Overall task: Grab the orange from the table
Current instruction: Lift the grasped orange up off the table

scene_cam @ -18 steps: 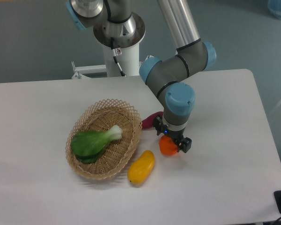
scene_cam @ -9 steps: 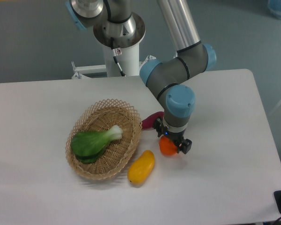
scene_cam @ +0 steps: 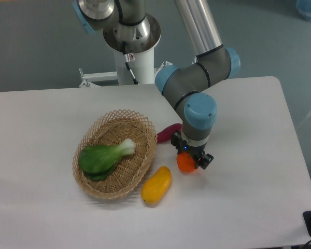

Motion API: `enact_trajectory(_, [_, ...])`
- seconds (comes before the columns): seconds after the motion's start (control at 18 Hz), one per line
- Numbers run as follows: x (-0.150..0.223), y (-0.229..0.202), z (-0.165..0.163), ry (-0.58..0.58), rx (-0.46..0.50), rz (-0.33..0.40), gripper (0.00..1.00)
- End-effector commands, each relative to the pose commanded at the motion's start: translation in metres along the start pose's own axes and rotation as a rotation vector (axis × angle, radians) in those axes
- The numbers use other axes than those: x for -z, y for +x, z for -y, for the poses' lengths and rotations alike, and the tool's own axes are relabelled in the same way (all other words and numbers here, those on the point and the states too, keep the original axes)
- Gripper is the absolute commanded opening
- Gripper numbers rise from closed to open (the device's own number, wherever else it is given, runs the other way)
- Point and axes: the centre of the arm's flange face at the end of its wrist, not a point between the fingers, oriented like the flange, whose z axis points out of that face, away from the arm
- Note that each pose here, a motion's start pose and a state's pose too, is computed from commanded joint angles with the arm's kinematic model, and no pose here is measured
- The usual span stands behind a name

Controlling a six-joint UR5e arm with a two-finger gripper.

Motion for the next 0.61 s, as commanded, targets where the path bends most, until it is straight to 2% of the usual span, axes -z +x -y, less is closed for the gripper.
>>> enact_trajectory(0.11, [0.05,-0.016,-0.005,0.026,0.015,0.077,0.6])
enact_trajectory(0.22, [0.079,-0.028,-0.006,0.037,0.022,0.108,0.6])
enact_trajectory(0.5, [0.166,-0.054,-0.002,0.013,-0.009,0.015,0.6])
enact_trajectory(0.61, [0.198,-0.062,-0.005,0.009,-0.06,0.001,0.6])
